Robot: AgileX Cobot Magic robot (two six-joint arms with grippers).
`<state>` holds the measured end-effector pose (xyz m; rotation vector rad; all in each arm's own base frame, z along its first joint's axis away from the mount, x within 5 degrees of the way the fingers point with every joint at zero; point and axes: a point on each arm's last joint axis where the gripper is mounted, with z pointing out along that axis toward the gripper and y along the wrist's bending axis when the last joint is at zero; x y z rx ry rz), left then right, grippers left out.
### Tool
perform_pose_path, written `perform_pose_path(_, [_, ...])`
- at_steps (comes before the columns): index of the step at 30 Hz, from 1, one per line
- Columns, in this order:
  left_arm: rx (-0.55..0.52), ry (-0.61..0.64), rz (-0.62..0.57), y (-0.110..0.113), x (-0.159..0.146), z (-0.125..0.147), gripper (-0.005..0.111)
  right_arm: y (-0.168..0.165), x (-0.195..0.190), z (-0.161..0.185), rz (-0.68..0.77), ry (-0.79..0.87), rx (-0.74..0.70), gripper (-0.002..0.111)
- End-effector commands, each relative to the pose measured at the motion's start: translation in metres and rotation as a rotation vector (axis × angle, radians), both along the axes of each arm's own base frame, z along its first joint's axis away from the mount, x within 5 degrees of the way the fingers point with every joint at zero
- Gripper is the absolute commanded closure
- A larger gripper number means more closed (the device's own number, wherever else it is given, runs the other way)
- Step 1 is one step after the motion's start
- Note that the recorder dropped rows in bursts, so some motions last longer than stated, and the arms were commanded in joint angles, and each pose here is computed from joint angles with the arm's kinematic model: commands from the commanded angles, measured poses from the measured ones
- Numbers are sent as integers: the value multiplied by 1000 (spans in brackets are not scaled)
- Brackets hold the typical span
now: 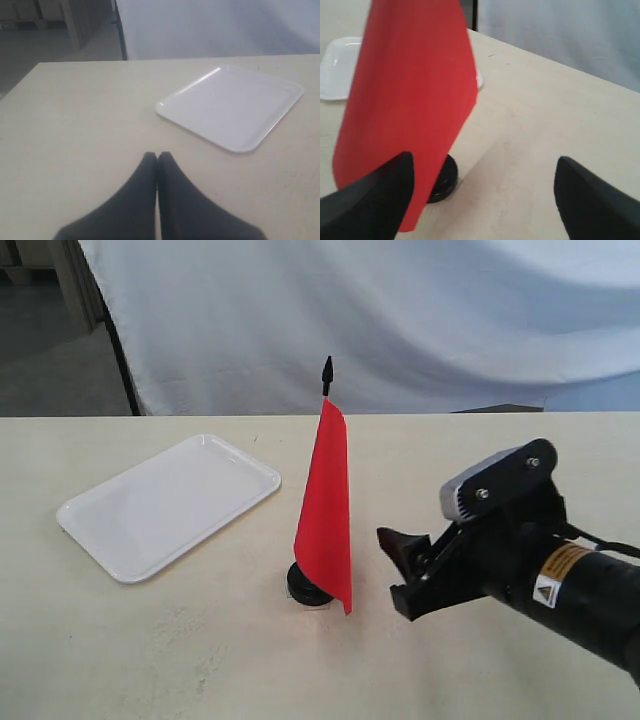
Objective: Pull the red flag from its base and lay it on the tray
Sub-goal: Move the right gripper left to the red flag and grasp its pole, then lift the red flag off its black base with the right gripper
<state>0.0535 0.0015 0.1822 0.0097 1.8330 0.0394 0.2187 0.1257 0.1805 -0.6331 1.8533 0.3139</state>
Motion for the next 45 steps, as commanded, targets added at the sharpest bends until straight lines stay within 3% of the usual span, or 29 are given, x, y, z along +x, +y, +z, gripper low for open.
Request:
perform_pose_path(1, [-3, -6, -1, 0, 0, 0, 107, 21, 0, -10, 77, -7, 13, 35])
perform_pose_path(16, [-3, -6, -1, 0, 0, 0, 107, 74, 42, -42, 143, 36, -14, 35])
perform_pose_path(24, [-3, -6, -1, 0, 0, 0, 107, 86, 62, -65, 116, 74, -22, 35])
perform_pose_path(36, [-3, -6, -1, 0, 0, 0, 107, 92, 72, -71, 124, 54, -42, 35])
perform_pose_path(39, [-3, -6, -1, 0, 0, 0, 107, 92, 72, -71, 124, 54, -42, 46])
perform_pose_path(45, [-3, -6, -1, 0, 0, 0, 107, 92, 72, -71, 124, 54, -42, 85])
